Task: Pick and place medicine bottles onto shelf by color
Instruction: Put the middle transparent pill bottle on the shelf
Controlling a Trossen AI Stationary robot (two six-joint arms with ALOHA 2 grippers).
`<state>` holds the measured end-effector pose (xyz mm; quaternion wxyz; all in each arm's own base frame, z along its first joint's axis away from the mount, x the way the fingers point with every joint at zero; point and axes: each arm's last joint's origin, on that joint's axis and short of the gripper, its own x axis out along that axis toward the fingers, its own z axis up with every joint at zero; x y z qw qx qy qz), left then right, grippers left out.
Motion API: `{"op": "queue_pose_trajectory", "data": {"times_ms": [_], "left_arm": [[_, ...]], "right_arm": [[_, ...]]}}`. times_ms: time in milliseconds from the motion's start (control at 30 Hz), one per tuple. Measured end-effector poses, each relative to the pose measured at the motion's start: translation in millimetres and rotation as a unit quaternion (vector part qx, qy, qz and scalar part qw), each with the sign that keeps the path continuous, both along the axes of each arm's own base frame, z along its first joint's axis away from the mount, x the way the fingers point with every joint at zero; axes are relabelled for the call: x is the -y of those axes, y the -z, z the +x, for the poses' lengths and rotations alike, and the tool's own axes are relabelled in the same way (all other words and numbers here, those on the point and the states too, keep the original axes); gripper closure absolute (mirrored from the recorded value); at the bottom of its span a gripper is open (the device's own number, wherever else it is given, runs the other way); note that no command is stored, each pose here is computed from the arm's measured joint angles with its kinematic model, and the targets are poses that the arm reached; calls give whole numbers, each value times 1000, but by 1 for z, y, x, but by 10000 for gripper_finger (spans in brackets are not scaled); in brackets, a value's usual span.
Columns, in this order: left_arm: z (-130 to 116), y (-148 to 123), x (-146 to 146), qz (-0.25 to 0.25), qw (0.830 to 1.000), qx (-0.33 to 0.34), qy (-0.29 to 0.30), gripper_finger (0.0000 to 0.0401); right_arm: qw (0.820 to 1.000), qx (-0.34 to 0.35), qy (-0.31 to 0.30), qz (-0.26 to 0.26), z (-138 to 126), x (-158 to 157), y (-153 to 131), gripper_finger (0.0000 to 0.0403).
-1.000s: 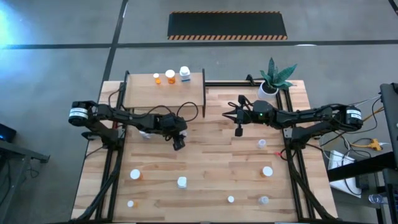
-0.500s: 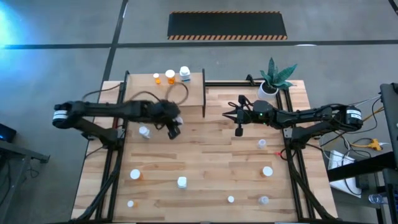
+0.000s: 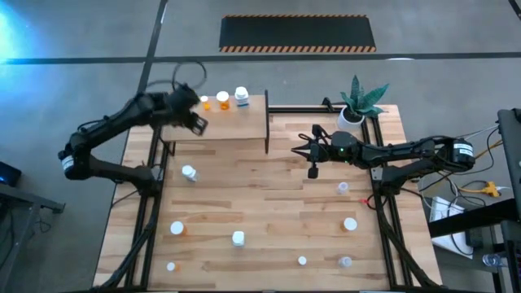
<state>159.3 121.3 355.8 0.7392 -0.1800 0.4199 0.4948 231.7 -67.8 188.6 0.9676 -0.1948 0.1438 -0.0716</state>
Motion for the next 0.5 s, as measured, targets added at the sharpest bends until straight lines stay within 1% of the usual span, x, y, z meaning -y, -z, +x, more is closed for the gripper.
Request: {"op": "queue_pose_trajectory", "data": {"times_ms": [67,200,267,367,500], "left_arm": [[-9,1,-18,1,1000,-5,-17,277],[-24,1,-47,7,998,43,-37,277],[-32,4,-58,9,997,51,-51,277],[-39,13,-67,-3,997,51,-66,277],[-39,24,-72,-28,996,51,-64,277]], "right_arm": [[1000,-1,0,1,0,0,0,394],[1000,-3,-6,3,0,-1,1,394],[1000,-3,-8,4,-1,-1,2,394],[1000,-5,-9,4,-1,-1,3,394],[1000,-6,-9,4,-2,-1,4,394]]}}
